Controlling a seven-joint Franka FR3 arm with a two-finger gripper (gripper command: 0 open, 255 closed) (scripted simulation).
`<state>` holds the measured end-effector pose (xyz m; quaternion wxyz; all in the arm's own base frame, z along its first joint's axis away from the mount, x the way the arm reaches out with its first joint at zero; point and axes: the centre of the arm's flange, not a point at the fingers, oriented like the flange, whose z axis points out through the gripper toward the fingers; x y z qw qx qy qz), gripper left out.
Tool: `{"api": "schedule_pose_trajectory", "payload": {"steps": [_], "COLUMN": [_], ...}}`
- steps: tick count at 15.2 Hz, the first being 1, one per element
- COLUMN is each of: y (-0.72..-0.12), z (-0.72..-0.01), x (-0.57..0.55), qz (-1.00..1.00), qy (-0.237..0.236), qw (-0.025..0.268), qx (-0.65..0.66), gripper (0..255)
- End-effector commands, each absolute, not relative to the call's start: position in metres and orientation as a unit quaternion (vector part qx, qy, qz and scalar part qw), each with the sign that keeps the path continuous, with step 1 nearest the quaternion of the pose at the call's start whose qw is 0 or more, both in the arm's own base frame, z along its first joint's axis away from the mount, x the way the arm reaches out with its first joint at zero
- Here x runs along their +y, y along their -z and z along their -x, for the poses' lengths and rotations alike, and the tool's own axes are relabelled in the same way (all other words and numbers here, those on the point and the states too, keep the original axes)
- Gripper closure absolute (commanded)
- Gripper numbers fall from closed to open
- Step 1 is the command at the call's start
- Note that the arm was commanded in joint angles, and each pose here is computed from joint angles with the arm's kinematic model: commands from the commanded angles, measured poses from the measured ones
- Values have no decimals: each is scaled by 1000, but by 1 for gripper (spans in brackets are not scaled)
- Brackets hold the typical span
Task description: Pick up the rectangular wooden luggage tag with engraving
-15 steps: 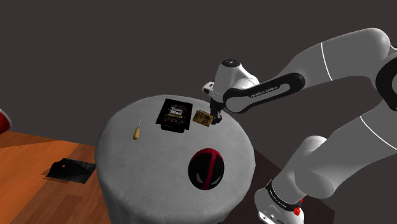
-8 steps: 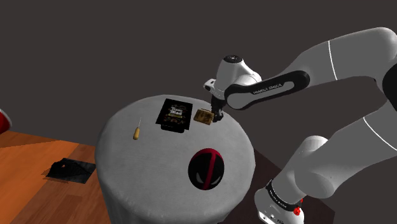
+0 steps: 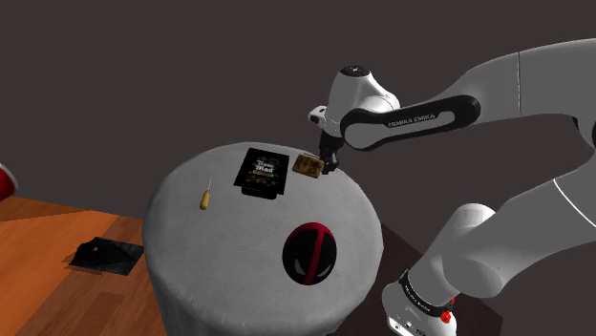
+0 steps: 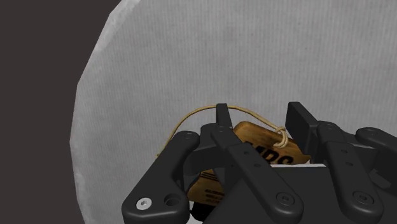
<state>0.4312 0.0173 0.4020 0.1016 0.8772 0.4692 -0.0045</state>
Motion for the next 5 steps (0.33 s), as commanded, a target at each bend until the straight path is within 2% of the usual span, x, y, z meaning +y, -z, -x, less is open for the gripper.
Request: {"api": "schedule_pose_trajectory", "payload": {"steps": [1, 5], "y": [-413, -424], "z": [-431, -431], "x": [16, 16], "qz": [-877, -877], "qy": [5, 5], "qw": [102, 102], "qx": [469, 469], "gripper": [255, 255]}}
